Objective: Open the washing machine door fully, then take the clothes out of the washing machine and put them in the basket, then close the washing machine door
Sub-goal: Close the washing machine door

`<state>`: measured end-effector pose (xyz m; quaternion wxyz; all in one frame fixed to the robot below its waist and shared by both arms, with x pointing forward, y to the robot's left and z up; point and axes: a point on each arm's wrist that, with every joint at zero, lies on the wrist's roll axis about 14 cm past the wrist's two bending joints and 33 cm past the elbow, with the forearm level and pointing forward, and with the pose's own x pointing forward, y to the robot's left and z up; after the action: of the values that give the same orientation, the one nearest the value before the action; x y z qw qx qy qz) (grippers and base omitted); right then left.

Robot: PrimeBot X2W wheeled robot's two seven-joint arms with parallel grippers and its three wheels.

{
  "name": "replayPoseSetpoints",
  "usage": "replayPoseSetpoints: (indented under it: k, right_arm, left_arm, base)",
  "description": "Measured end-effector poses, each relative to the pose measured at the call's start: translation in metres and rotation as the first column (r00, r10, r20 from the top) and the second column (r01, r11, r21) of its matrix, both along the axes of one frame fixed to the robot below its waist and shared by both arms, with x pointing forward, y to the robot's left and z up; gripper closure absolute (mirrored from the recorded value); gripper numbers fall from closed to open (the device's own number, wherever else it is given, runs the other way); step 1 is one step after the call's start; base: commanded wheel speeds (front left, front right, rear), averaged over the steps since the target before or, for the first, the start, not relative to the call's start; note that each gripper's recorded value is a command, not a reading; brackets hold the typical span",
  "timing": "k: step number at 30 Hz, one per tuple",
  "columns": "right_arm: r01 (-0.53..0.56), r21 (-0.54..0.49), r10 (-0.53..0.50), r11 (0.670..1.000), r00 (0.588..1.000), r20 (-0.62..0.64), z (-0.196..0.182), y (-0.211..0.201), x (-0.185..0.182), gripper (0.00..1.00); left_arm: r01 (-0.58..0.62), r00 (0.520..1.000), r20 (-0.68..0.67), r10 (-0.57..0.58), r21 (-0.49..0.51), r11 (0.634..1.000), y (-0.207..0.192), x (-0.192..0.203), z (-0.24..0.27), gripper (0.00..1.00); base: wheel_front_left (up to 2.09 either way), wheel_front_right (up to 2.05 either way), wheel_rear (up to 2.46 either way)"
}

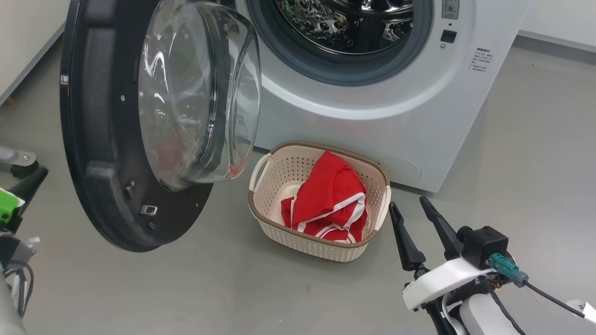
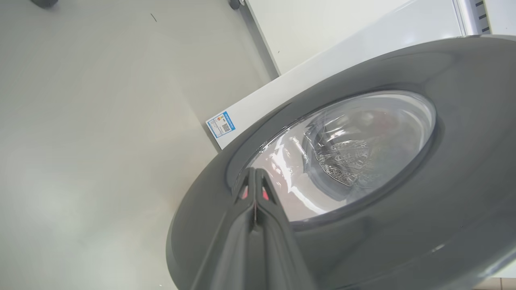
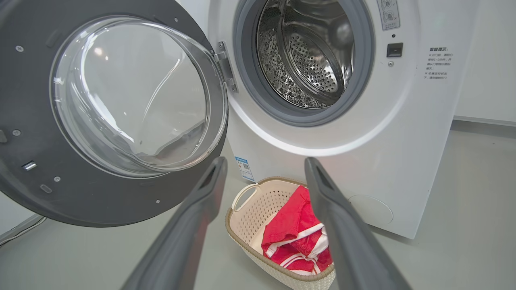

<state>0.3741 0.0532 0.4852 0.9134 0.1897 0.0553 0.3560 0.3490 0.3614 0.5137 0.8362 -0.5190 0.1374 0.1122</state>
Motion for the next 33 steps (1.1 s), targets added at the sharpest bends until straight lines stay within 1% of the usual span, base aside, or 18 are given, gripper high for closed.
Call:
replayPoseSetpoints:
  k: [3, 4, 6, 7, 12, 19, 22, 28, 33]
  right_arm:
    - [0.002, 0.001, -0.002, 1.000, 1.000, 0.001, 0.000, 0.000, 0.001, 0.00]
    - [0.002, 0.001, -0.002, 1.000, 1.000, 0.001, 0.001, 0.000, 0.001, 0.00]
    - [0.002, 0.001, -0.002, 1.000, 1.000, 0.003, 0.001, 0.000, 0.001, 0.00]
    - [0.001, 0.002, -0.001, 1.000, 1.000, 0.004, 0.002, 0.001, 0.000, 0.00]
    - [-0.003, 0.004, 0.003, 1.000, 1.000, 0.008, 0.004, 0.002, -0.001, 0.00]
    - [-0.006, 0.003, 0.005, 1.000, 1.000, 0.005, 0.003, 0.003, -0.004, 0.00]
    - [-0.005, 0.000, 0.005, 1.000, 1.000, -0.002, 0.001, 0.003, -0.006, 0.00]
    - [-0.005, 0.002, 0.005, 1.000, 1.000, -0.001, 0.002, 0.003, -0.007, 0.00]
    - [-0.006, 0.004, 0.006, 1.000, 1.000, 0.001, 0.003, 0.004, -0.008, 0.00]
  left_arm:
    - [-0.017, 0.999, -0.032, 0.021, 0.117, 0.993, 0.010, -0.009, -0.002, 1.00]
    - [-0.009, 0.997, -0.070, 0.022, 0.182, 0.983, 0.013, -0.014, -0.006, 1.00]
    - [0.028, 0.989, -0.146, 0.021, 0.322, 0.946, 0.018, -0.025, -0.016, 1.00]
    - [0.038, 0.983, -0.181, 0.035, 0.384, 0.922, 0.021, -0.034, -0.023, 1.00]
    - [0.032, 0.980, -0.187, 0.075, 0.514, 0.857, 0.027, -0.047, -0.024, 1.00]
    - [-0.008, 0.984, -0.134, 0.121, 0.639, 0.770, 0.032, -0.062, -0.020, 1.00]
    - [-0.041, 0.985, -0.100, 0.139, 0.654, 0.755, 0.031, -0.066, -0.020, 1.00]
    - [-0.063, 0.986, -0.058, 0.154, 0.730, 0.680, 0.028, -0.077, -0.019, 1.00]
    - [-0.118, 0.985, 0.008, 0.170, 0.757, 0.642, 0.028, -0.082, -0.013, 1.00]
  base:
    - [0.00, 0.00, 0.00]
    - [0.00, 0.00, 0.00]
    - [0.00, 0.00, 0.00]
    - [0.00, 0.00, 0.00]
    - [0.00, 0.00, 0.00]
    - [0.00, 0.00, 0.00]
    - [0.00, 0.00, 0.00]
    - [0.00, 0.00, 0.00]
    - [0.00, 0.00, 0.00]
